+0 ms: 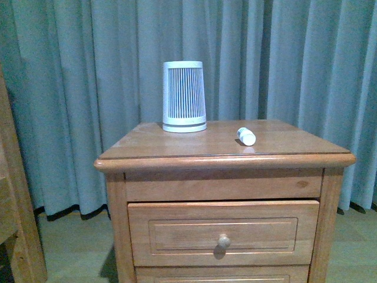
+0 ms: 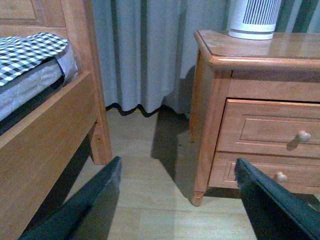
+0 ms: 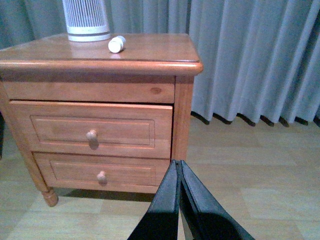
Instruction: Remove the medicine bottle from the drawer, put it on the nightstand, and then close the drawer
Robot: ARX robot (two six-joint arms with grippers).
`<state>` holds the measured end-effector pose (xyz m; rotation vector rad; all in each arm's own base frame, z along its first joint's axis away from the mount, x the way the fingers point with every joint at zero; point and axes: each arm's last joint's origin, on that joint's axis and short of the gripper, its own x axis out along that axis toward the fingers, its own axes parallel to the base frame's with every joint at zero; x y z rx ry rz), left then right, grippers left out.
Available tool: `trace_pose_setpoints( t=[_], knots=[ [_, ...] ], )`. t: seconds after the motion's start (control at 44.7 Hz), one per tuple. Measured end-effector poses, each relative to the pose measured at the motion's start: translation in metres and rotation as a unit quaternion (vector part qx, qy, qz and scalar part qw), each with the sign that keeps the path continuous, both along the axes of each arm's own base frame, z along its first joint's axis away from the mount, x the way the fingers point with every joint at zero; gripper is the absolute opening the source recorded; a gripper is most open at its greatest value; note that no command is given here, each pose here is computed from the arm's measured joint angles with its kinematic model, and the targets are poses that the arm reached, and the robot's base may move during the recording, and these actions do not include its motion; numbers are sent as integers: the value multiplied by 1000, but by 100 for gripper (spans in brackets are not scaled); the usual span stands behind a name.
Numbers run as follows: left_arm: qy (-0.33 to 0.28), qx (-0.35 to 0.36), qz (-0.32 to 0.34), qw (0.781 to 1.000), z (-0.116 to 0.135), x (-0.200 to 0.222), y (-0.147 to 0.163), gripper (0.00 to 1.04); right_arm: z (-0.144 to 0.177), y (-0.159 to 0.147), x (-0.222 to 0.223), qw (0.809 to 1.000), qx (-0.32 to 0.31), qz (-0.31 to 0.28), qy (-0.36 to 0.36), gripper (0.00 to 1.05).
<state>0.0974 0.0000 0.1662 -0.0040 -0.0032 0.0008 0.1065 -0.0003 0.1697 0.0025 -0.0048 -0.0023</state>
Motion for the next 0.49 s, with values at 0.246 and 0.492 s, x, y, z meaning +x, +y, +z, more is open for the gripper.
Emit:
trace_pose_setpoints(
  t=[0.246,0.492],
  knots=[
    [0,0,0,1000,0,0,0,29,-2,0,-9,1000,0,0,-2,3],
    [0,0,0,1000,0,0,0,3,-2,0,-9,1000,0,0,-2,3]
  ],
)
